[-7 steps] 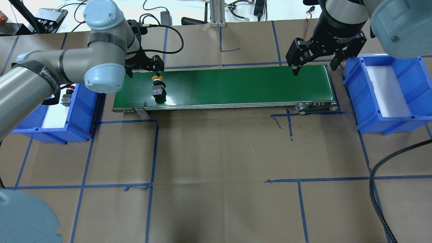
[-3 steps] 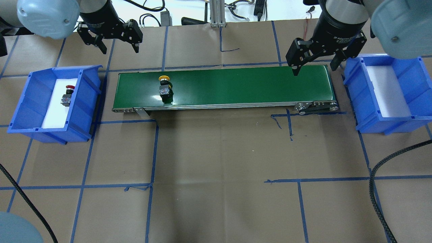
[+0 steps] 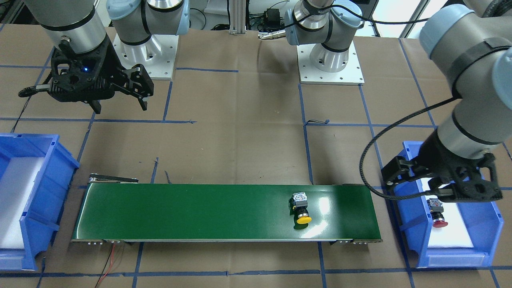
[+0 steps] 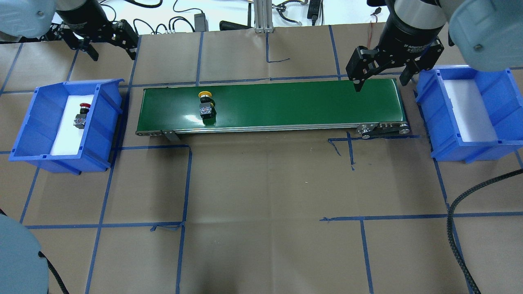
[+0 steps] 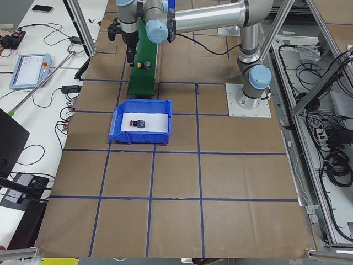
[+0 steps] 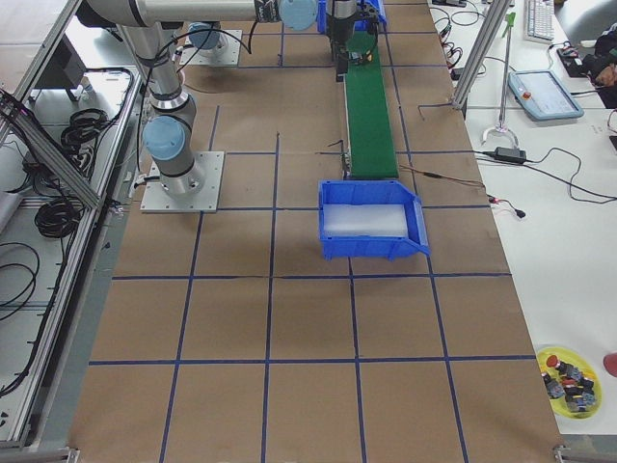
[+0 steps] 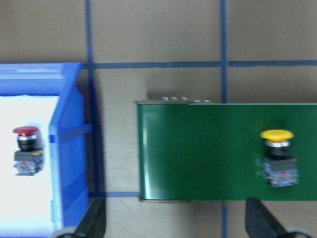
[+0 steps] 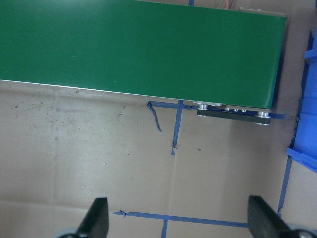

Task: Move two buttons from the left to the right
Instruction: 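Move the left gripper back over the bin to the red-capped button, then lower the left gripper onto the red-capped button and grasp it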

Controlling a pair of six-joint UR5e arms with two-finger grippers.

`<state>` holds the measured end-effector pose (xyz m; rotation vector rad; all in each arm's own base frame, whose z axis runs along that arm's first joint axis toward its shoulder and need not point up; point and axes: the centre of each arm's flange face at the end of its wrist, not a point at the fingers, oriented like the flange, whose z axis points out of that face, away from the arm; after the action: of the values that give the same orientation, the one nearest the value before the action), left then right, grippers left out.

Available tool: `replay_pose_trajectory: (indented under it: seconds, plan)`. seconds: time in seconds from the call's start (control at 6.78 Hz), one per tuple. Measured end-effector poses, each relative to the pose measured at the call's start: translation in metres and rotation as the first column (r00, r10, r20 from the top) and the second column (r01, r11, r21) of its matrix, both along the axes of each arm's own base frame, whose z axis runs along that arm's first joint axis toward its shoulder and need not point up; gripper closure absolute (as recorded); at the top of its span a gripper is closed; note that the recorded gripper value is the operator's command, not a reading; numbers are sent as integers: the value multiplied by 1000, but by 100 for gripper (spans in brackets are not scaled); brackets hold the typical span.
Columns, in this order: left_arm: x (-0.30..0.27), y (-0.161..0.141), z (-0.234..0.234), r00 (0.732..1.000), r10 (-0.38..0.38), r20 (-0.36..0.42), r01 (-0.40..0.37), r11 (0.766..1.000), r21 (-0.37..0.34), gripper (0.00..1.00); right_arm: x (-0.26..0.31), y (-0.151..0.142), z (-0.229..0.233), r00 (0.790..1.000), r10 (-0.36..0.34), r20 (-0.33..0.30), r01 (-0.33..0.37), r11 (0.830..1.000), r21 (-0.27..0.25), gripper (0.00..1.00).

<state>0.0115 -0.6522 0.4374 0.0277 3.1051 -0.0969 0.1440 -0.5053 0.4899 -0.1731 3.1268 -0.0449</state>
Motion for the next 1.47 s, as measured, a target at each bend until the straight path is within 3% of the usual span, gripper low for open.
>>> replay_pose_trajectory:
  seconds: [0.29,0.59,1.03,1.47]
  plan:
    - [97,3,-12,999,-49,5,49,999,20,0,0,0,0,1000,0,0,0,1000,0,0]
    - [161,7,-32,999,-49,-12,49,998,30,0,0,0,0,1000,0,0,0,1000,0,0]
    - [190,-4,-75,999,-34,-38,34,999,9,1,0,0,0,1000,0,0,0,1000,1,0]
    - [200,-15,-147,999,-26,-27,26,1000,-3,1,-1,-6,-4,1000,-2,0,2,1000,2,0]
